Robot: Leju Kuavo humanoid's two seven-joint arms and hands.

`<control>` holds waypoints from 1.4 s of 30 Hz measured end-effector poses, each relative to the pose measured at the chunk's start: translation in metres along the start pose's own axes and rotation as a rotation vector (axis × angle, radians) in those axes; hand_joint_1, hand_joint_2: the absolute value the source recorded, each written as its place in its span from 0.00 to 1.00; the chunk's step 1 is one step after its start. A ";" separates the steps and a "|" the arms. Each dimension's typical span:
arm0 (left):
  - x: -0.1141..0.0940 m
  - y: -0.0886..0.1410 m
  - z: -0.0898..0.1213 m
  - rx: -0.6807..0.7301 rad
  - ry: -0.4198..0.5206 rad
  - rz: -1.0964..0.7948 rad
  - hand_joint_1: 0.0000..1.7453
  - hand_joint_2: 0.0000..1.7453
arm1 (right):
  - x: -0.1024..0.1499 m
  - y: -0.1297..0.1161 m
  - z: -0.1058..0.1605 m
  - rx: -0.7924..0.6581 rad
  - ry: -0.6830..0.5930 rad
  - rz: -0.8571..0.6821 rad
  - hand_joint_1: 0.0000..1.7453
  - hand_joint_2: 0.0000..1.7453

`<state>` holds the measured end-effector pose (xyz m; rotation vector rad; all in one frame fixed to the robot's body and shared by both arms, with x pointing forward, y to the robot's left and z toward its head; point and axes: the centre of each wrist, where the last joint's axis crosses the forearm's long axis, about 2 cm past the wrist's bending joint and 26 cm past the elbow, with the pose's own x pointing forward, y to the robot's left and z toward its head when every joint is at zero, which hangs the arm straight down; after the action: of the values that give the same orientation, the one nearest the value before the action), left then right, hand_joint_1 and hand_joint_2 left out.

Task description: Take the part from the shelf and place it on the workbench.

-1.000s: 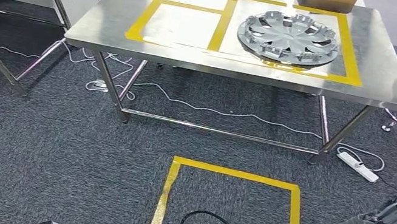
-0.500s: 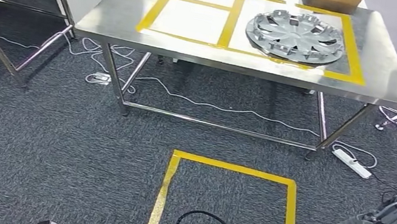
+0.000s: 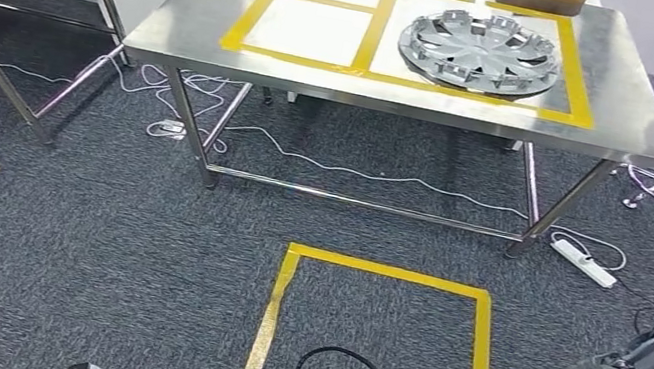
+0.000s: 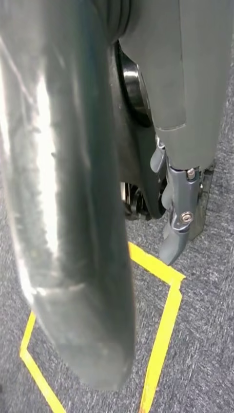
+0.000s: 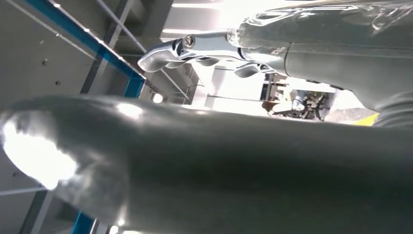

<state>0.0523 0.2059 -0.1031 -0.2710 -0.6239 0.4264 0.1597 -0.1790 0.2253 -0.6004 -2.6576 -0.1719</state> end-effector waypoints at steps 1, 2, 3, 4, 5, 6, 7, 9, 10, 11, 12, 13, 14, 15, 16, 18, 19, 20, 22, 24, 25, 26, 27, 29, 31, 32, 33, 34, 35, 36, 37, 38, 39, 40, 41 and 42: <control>0.000 0.000 0.000 0.000 0.000 -0.001 0.00 0.00 | 0.000 0.000 0.000 -0.002 0.000 -0.001 0.00 0.25; 0.000 0.000 0.000 0.000 0.000 -0.002 0.00 0.00 | 0.000 0.000 0.000 -0.003 0.000 0.001 0.00 0.50; 0.000 0.001 0.000 0.000 0.000 -0.003 0.00 0.00 | 0.000 -0.001 0.000 -0.002 -0.003 0.005 0.00 0.75; 0.000 0.001 0.000 0.000 0.000 -0.005 0.00 0.00 | 0.000 -0.001 -0.001 0.001 -0.007 0.009 0.00 1.00; 0.000 0.001 0.000 0.000 0.000 -0.006 0.00 0.00 | 0.000 -0.001 -0.001 0.004 -0.012 0.013 0.00 1.00; 0.001 0.002 0.000 -0.001 0.001 -0.008 0.00 0.00 | 0.000 -0.001 -0.001 0.008 -0.018 0.018 0.00 1.00; 0.001 0.002 0.000 -0.001 0.001 -0.010 0.00 0.00 | 0.000 -0.001 -0.002 0.011 -0.023 0.024 0.00 1.00; 0.001 0.001 -0.001 0.001 0.004 -0.016 0.00 0.00 | 0.000 -0.001 -0.003 0.013 -0.031 0.034 0.00 0.75; 0.002 0.001 -0.001 0.007 0.011 -0.024 0.00 0.00 | 0.000 -0.001 -0.003 0.013 -0.033 0.038 0.00 0.50; 0.002 0.001 -0.001 0.017 0.022 -0.036 0.00 0.00 | 0.000 -0.002 -0.004 0.012 -0.033 0.039 0.00 0.25; 0.002 0.001 -0.001 0.031 0.040 -0.053 0.00 0.00 | 0.000 -0.002 -0.004 0.009 -0.031 0.036 0.00 0.00; 0.001 0.002 -0.001 0.049 0.063 -0.070 0.00 0.00 | 0.000 -0.001 -0.004 0.006 -0.030 0.032 0.00 0.00; 0.001 0.002 -0.001 0.064 0.086 -0.085 0.00 0.00 | 0.000 -0.001 -0.005 0.002 -0.030 0.028 0.00 0.00; 0.001 0.002 -0.001 0.077 0.107 -0.100 0.00 0.00 | 0.000 0.000 -0.006 -0.001 -0.032 0.024 0.00 0.00; 0.002 0.002 -0.001 0.085 0.122 -0.114 0.00 0.00 | -0.001 0.000 -0.007 -0.002 -0.036 0.022 0.00 0.00; 0.002 0.002 -0.001 0.092 0.144 -0.148 0.00 0.00 | -0.001 0.001 -0.008 -0.002 -0.043 0.022 0.00 0.00; 0.002 0.002 -0.001 0.097 0.154 -0.168 0.00 0.00 | 0.000 0.001 -0.008 -0.001 -0.045 0.022 0.00 0.00; 0.002 0.002 -0.001 0.104 0.165 -0.189 0.00 0.00 | 0.000 0.001 -0.008 0.000 -0.047 0.023 0.00 0.00; 0.003 0.002 -0.002 0.116 0.190 -0.231 0.00 0.00 | 0.000 0.002 -0.009 0.005 -0.052 0.027 0.00 0.00; 0.003 0.001 -0.002 0.121 0.206 -0.265 0.00 0.00 | 0.000 0.002 -0.010 0.008 -0.059 0.032 0.00 0.00; 0.004 0.001 -0.002 0.121 0.211 -0.278 0.00 0.00 | 0.000 0.002 -0.010 0.009 -0.061 0.033 0.00 0.00; 0.004 0.001 -0.002 0.121 0.217 -0.292 0.00 0.00 | 0.000 0.003 -0.011 0.009 -0.062 0.033 0.00 0.00; 0.004 0.001 -0.002 0.120 0.224 -0.309 0.00 0.00 | 0.000 0.003 -0.011 0.009 -0.062 0.033 0.00 0.00; 0.004 0.000 -0.003 0.117 0.240 -0.351 0.00 0.00 | 0.000 0.003 -0.011 0.007 -0.062 0.030 0.00 0.00; 0.005 0.000 -0.003 0.114 0.251 -0.390 0.00 0.00 | 0.000 0.003 -0.011 0.006 -0.062 0.028 0.00 0.00; 0.005 -0.001 -0.003 0.114 0.254 -0.403 0.00 0.00 | 0.000 0.004 -0.011 0.005 -0.062 0.027 0.00 0.00; 0.005 -0.001 -0.003 0.114 0.256 -0.412 0.00 0.00 | 0.000 0.004 -0.011 0.004 -0.061 0.028 0.00 0.00; 0.005 -0.001 -0.003 0.114 0.257 -0.417 0.00 0.00 | 0.000 0.004 -0.011 0.004 -0.061 0.028 0.00 0.00; 0.005 -0.001 -0.003 0.113 0.258 -0.423 0.00 0.00 | 0.000 0.004 -0.011 0.004 -0.061 0.028 0.00 0.00; 0.005 -0.001 -0.003 0.112 0.259 -0.428 0.00 0.00 | 0.000 0.004 -0.011 0.004 -0.061 0.028 0.00 0.00; 0.005 -0.001 -0.003 0.111 0.260 -0.432 0.00 0.00 | 0.000 0.004 -0.011 0.004 -0.061 0.028 0.00 0.00; 0.004 -0.001 -0.003 0.110 0.260 -0.435 0.00 0.00 | 0.000 0.004 -0.012 0.003 -0.061 0.028 0.00 0.00; 0.004 -0.001 -0.003 0.109 0.260 -0.436 0.00 0.00 | 0.000 0.004 -0.012 0.003 -0.061 0.027 0.00 0.00; 0.004 -0.001 -0.003 0.108 0.260 -0.436 0.00 0.00 | 0.000 0.004 -0.012 0.002 -0.062 0.027 0.00 0.00; 0.004 -0.002 -0.003 0.108 0.259 -0.437 0.00 0.00 | 0.000 0.004 -0.012 0.001 -0.062 0.027 0.00 0.00; 0.004 -0.002 -0.003 0.108 0.259 -0.437 0.00 0.00 | 0.000 0.004 -0.012 0.001 -0.062 0.027 0.00 0.00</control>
<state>0.0580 0.2058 -0.1026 -0.0794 -0.3884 0.0015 0.1659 -0.1780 0.2364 -0.6514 -2.7071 -0.1468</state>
